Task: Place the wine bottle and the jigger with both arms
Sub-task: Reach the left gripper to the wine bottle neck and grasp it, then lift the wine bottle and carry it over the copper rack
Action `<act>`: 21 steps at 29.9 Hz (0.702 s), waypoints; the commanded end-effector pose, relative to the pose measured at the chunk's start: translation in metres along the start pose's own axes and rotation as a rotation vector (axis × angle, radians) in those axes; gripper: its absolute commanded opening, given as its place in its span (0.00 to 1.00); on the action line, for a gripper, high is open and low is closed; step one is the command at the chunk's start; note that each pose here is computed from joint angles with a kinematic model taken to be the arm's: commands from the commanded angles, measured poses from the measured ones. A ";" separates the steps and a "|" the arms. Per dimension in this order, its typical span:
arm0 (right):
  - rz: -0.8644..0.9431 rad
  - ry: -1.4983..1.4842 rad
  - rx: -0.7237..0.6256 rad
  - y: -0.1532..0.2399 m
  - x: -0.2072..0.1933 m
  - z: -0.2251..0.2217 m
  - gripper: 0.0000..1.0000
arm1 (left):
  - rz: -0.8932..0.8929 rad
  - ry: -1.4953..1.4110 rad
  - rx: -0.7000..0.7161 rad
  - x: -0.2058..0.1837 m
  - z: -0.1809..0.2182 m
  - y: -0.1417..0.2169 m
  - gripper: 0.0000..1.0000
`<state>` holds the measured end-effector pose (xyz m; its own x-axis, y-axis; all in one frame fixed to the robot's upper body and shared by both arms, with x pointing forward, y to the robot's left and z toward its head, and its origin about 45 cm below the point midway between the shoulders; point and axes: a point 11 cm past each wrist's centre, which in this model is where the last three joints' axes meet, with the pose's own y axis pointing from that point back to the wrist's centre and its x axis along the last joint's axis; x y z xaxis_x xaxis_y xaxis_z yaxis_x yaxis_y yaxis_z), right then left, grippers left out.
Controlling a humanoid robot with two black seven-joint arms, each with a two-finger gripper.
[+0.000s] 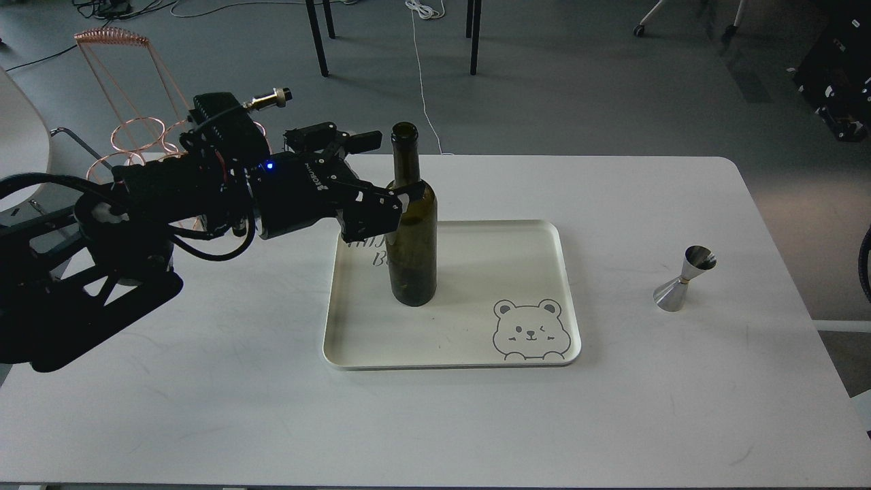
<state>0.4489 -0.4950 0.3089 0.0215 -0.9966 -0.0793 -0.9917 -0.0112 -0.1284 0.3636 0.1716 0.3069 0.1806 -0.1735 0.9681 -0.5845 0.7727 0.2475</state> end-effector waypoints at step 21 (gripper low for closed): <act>-0.001 0.009 -0.008 0.001 0.001 0.001 0.97 | 0.019 0.036 0.028 0.003 -0.001 -0.008 0.19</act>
<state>0.4481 -0.4950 0.3065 0.0234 -0.9970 -0.0734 -0.9926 -0.0144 -0.1206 0.3698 0.1649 0.3039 0.2054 -0.1385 0.9688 -0.6073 0.7583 0.2371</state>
